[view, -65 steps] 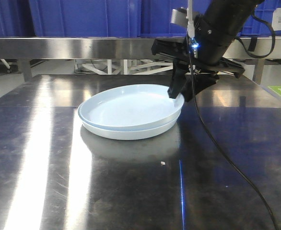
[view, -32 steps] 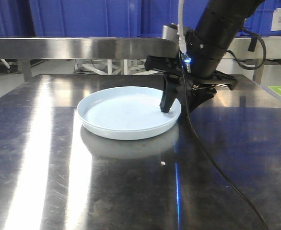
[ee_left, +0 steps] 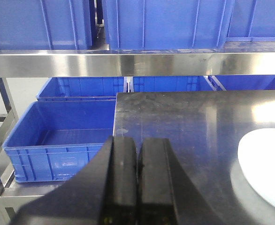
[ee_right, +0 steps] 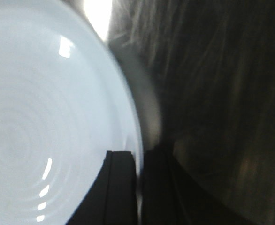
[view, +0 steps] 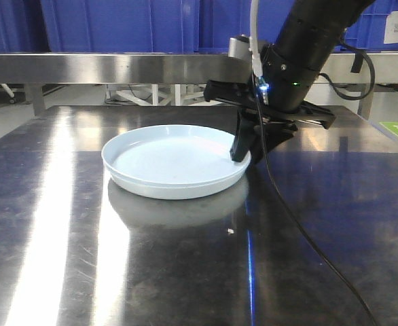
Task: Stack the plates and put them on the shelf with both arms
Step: 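Grip the rim of the stacked plates with the right gripper, then lift the plate stack with the right gripper and raise it high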
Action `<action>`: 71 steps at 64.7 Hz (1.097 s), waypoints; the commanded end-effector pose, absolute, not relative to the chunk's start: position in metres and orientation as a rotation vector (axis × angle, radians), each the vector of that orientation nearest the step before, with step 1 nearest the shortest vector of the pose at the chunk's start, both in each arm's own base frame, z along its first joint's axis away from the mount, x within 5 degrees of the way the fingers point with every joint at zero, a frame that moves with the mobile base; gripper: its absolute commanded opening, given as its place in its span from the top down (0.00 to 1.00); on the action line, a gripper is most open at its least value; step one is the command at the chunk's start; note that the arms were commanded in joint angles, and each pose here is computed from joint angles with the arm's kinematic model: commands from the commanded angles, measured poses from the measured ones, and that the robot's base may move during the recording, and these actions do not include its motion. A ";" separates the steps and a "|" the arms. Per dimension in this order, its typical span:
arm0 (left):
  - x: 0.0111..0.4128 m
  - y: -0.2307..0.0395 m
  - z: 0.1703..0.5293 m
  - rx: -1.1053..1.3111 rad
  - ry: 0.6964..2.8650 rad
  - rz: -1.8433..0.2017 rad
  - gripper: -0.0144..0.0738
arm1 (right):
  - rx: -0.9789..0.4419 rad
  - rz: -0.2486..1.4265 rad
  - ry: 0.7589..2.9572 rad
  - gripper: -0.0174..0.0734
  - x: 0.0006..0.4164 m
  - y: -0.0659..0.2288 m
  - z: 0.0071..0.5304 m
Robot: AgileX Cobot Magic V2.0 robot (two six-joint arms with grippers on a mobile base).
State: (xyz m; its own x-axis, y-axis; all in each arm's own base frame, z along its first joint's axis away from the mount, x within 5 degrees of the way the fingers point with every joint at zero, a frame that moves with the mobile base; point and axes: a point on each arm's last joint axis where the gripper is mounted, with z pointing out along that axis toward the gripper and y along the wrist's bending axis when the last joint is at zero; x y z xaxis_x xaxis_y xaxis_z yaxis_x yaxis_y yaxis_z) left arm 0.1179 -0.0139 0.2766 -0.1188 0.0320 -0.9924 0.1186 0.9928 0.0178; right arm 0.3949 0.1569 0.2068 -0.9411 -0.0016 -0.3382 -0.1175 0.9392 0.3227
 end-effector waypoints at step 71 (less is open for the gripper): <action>0.119 -0.012 0.297 0.085 1.574 -0.067 0.74 | 0.049 0.250 1.692 0.75 0.237 0.042 0.310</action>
State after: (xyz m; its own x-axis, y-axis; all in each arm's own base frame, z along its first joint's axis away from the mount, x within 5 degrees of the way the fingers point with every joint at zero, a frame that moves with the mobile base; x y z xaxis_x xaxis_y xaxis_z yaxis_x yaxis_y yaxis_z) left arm 0.1179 -0.0139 0.2766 -0.1188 0.0320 -0.9924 0.1186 0.9928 0.0178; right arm 0.2562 0.0486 0.2847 -0.3184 0.1967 -0.9273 -0.0854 0.9683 0.2347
